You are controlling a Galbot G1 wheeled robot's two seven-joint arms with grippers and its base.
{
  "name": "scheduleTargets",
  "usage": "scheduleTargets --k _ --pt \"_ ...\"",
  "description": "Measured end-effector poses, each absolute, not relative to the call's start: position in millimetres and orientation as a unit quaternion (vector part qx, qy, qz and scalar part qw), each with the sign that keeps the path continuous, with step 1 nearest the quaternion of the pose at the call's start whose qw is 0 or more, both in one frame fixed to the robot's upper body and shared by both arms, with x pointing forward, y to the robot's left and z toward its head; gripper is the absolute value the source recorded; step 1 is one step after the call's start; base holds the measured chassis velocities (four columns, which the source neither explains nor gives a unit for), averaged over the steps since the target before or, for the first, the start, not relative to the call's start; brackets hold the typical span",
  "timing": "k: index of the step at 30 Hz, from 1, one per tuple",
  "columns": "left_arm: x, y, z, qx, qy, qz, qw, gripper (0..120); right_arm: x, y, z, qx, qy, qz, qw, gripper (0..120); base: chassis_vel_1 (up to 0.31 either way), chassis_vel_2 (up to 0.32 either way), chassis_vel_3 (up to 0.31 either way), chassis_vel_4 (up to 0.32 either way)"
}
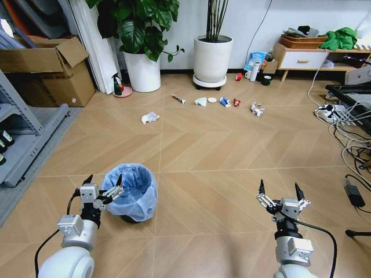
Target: Pick up the trash bin and place the garbage on the floor into it.
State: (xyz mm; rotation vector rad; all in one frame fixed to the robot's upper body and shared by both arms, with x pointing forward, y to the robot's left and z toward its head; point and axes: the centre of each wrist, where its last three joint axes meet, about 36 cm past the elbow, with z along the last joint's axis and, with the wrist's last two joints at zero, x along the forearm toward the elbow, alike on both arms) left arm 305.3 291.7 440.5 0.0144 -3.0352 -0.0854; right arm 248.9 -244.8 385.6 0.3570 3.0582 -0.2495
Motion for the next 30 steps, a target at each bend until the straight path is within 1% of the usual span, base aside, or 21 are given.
scheduleTargets --k 5,8,10,12,13,16,18,20,22,26,30 --pt "314 298 441 0.014 -0.997 -0.036 0.066 100 248 -245 386 0.116 0.99 -0.081 0.027 100 0.0 0.0 0.0 0.0" --pt "329 308 444 0.02 -0.993 -0.032 0.113 100 246 -245 386 0.116 0.99 -0.083 0.025 100 0.0 0.0 0.0 0.0" --pt "331 310 445 0.02 -0.992 -0.032 0.123 100 246 -245 386 0.115 0.99 -0.083 0.025 100 0.0 0.0 0.0 0.0" --pt "338 321 447 0.023 -0.986 -0.034 0.162 100 248 -246 386 0.11 0.99 -0.086 0.026 100 0.0 0.0 0.0 0.0" --pt "338 321 447 0.023 -0.986 -0.034 0.162 100 248 -246 386 0.11 0.99 -0.086 0.026 100 0.0 0.0 0.0 0.0" --pt "347 330 448 0.027 -0.98 -0.029 0.195 100 253 -246 382 0.097 0.991 -0.088 0.024 100 0.0 0.0 0.0 0.0" --pt "348 331 448 0.027 -0.979 -0.027 0.199 100 254 -246 381 0.094 0.991 -0.087 0.023 100 0.0 0.0 0.0 0.0" --pt "361 336 447 0.021 -0.975 -0.02 0.22 100 256 -246 378 0.088 0.992 -0.088 0.02 100 0.0 0.0 0.0 0.0" --pt "366 337 446 0.018 -0.975 -0.019 0.223 100 255 -247 378 0.087 0.992 -0.087 0.019 100 0.0 0.0 0.0 0.0" --pt "397 350 447 0.001 -0.972 -0.009 0.233 100 256 -249 378 0.09 0.992 -0.086 0.018 100 0.0 0.0 0.0 0.0" --pt "410 357 450 -0.009 -0.969 0.0 0.247 100 257 -249 376 0.091 0.992 -0.086 0.016 100 0.0 0.0 0.0 0.0"
